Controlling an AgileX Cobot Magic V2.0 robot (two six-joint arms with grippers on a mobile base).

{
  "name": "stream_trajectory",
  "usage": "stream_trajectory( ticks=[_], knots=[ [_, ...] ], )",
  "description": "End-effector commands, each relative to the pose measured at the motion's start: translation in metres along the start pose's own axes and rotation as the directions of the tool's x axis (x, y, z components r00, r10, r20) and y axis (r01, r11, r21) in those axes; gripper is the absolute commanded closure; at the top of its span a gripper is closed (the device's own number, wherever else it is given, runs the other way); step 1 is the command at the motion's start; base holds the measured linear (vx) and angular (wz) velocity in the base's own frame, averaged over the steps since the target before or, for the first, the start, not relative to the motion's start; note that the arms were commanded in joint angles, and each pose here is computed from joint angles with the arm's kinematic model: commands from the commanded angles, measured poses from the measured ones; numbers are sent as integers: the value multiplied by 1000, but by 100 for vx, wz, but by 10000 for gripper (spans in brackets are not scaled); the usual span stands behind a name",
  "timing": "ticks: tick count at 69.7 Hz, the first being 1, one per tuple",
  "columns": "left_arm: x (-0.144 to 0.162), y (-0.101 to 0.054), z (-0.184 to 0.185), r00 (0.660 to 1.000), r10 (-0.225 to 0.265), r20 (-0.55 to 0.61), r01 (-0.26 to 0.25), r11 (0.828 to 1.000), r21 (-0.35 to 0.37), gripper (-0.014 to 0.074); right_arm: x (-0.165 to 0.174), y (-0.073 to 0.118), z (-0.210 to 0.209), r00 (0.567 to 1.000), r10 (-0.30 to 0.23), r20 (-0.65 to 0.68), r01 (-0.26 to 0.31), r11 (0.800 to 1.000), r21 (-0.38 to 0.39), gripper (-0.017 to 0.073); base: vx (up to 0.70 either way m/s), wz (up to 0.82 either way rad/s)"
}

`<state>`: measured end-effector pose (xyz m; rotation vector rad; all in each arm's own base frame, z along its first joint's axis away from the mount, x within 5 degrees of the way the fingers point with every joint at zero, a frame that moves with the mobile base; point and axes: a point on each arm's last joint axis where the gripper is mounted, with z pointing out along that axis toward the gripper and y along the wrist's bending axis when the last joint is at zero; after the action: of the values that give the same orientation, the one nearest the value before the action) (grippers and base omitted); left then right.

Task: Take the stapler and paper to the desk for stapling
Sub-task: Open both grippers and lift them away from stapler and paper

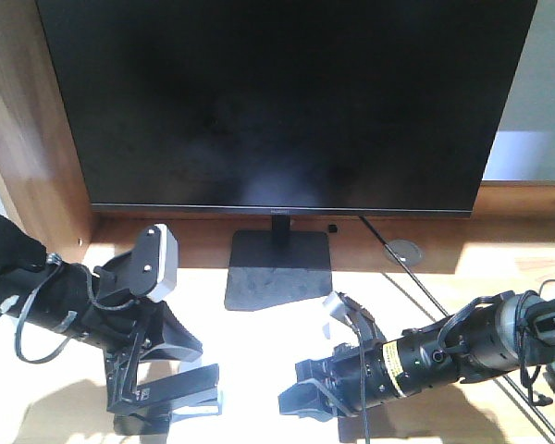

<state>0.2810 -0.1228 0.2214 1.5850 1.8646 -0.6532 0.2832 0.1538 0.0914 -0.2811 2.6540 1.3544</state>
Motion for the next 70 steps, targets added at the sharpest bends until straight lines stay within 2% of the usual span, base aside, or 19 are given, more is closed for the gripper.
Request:
stream_trajectory(
  ticks=[1, 8, 15, 19, 24, 34, 42, 47, 56, 60, 62, 65, 70],
  knots=[
    [-17, -2, -12, 998, 7, 62, -5, 999, -35, 600, -9, 17, -8, 997, -69, 46, 72, 996, -59, 351, 0, 0],
    [-17, -3, -12, 998, -18, 63, 20, 999, -31, 600, -10, 19, -10, 996, -76, 52, 79, 995, -60, 179, 0, 0],
    [-17, -3, -12, 998, -19, 63, 21, 999, -31, 600, -12, 22, -13, 994, -89, 65, 93, 995, -49, 29, 0, 0],
    [-17, -3, -12, 998, -19, 64, 21, 999, -30, 600, -13, 24, -16, 992, -104, 77, 106, 994, -25, -31, 0, 0],
    [-17, -3, -12, 998, -20, 64, 22, 999, -30, 600, -16, 27, -21, 986, -135, 95, 134, 991, 16, -62, 0, 0],
    [-17, -1, -12, 994, -92, 63, 94, 995, -45, 600, -20, 33, -34, 969, -214, 119, 200, 972, 124, -41, 0, 0],
    [-16, 1, -12, 989, -137, 54, 141, 988, -68, 600, -23, 36, -46, 956, -260, 135, 223, 945, 238, -6, 0, 0],
    [-15, 3, -14, 988, -152, 40, 155, 983, -95, 600, -25, 39, -55, 945, -292, 146, 236, 921, 308, 15, 0, 0],
    [-12, 5, -21, 985, -170, -17, 164, 969, -186, 600, -31, 49, -71, 917, -330, 222, 229, 895, 383, 62, 0, 0],
    [-10, 7, -29, 985, -161, -67, 139, 956, -258, 600, -33, 55, -79, 899, -356, 254, 233, 882, 411, 90, 0, 0],
    [-9, 8, -32, 982, -173, -80, 144, 948, -285, 600, -34, 59, -84, 888, -371, 272, 235, 874, 425, 107, 0, 0],
    [-8, 9, -39, 978, -172, -120, 121, 930, -347, 600, -35, 64, -90, 873, -389, 295, 234, 864, 447, 137, 0, 0],
    [-6, 10, -49, 966, -211, -153, 127, 894, -430, 600, -37, 71, -100, 848, -413, 332, 228, 850, 475, 205, 0, 0]
  ],
)
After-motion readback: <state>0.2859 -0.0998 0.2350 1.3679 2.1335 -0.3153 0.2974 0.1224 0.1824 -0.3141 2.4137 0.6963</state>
